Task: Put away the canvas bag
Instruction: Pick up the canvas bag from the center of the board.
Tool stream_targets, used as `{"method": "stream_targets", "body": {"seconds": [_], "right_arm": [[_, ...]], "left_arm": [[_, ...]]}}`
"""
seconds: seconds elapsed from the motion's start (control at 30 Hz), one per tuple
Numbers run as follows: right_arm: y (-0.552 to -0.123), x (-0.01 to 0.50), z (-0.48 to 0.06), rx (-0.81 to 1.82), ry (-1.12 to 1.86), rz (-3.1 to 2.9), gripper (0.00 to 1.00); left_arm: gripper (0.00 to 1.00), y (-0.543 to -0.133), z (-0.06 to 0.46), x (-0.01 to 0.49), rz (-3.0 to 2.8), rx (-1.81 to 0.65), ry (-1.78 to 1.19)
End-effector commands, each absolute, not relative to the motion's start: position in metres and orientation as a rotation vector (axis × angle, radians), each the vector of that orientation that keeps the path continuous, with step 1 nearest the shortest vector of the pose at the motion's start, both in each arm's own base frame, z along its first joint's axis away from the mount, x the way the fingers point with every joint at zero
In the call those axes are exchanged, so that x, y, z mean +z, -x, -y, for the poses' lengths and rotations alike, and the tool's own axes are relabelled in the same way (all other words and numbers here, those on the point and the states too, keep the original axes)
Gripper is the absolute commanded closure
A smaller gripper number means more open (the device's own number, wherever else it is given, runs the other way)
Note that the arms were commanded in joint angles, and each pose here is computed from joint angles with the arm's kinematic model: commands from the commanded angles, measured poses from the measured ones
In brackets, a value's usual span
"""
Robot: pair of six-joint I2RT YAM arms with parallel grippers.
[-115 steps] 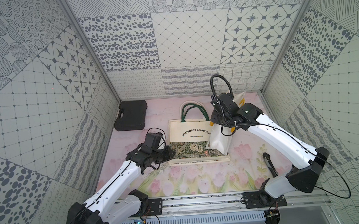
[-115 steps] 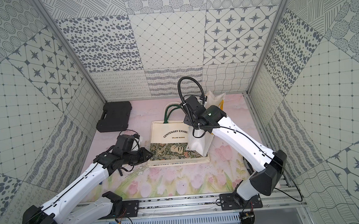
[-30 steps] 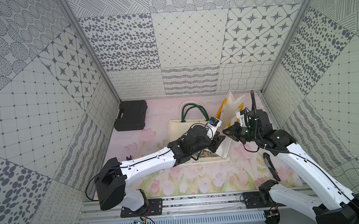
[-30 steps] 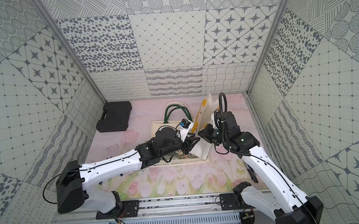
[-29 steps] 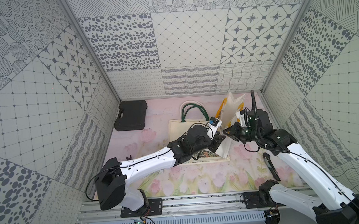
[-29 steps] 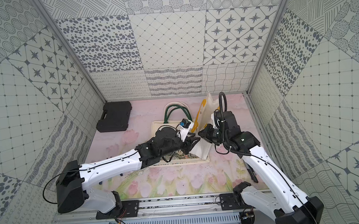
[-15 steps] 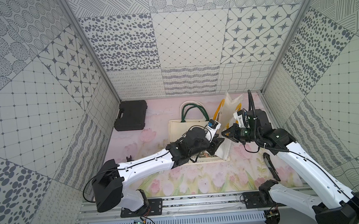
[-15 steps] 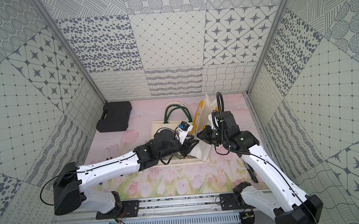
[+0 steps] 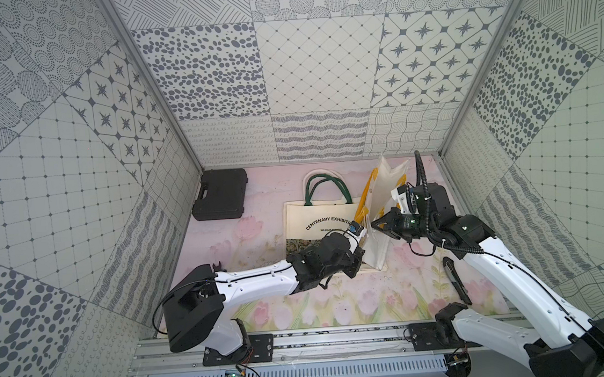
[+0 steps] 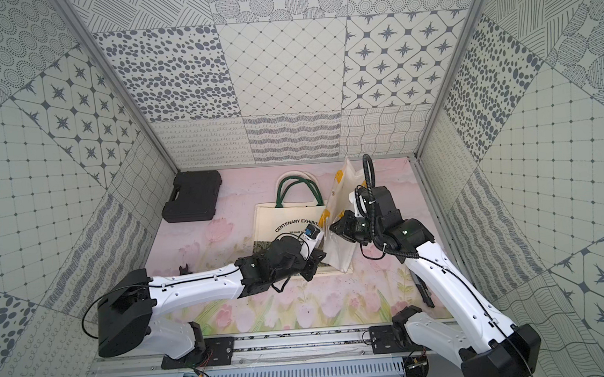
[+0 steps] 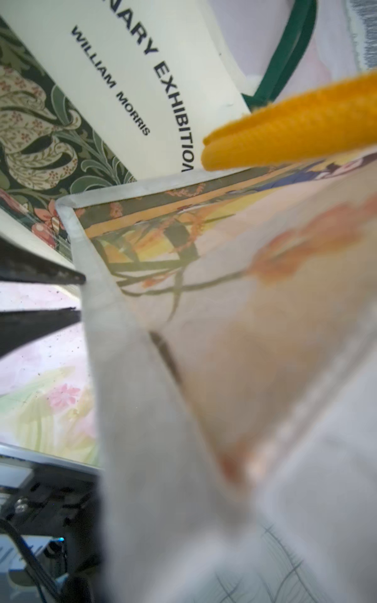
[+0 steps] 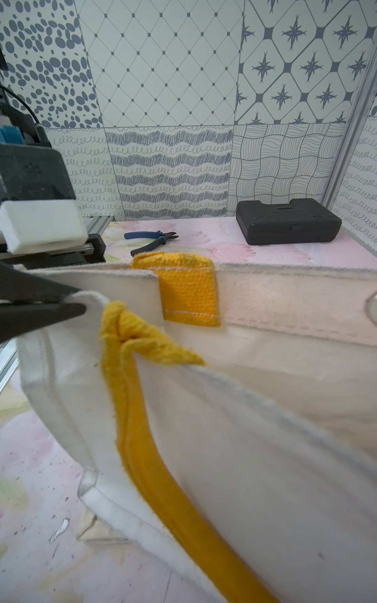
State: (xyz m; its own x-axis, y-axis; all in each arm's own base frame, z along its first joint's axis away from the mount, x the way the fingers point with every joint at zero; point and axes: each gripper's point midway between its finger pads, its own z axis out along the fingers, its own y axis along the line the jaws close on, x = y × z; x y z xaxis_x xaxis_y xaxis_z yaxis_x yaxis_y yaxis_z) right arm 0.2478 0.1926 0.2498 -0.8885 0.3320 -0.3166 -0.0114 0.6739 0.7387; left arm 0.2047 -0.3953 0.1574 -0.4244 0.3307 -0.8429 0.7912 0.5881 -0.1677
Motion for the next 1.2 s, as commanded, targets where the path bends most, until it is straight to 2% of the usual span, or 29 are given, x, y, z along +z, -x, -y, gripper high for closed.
{"method": "stream_targets", "body": {"seconds": [0.0,0.5,0.93,0.97,1.17], "right_arm": [[-0.250,0.261,-0.199,1.128,-0.202,-2.414,1.00],[-0.245,0.255,-0.199,1.141,-0.211,-2.434,1.00],[-0.236,0.243,-0.200,1.182,-0.241,-2.446,1.00],[-0.236,0.243,-0.201,1.186,-0.238,-2.445,0.98],[-0.238,0.254,-0.199,1.135,-0.172,-2.445,0.74]], "left_arm": [[1.00,-0.223,0.401,0.178,-1.902,-0.616,-0.837],[1.00,-0.234,0.396,0.227,-1.823,-0.566,-0.785],[1.00,-0.232,0.409,0.242,-1.804,-0.631,-0.787],[1.00,-0.230,0.409,0.242,-1.809,-0.643,-0.791],[1.00,-0.211,0.400,0.235,-1.845,-0.745,-0.809]]}}
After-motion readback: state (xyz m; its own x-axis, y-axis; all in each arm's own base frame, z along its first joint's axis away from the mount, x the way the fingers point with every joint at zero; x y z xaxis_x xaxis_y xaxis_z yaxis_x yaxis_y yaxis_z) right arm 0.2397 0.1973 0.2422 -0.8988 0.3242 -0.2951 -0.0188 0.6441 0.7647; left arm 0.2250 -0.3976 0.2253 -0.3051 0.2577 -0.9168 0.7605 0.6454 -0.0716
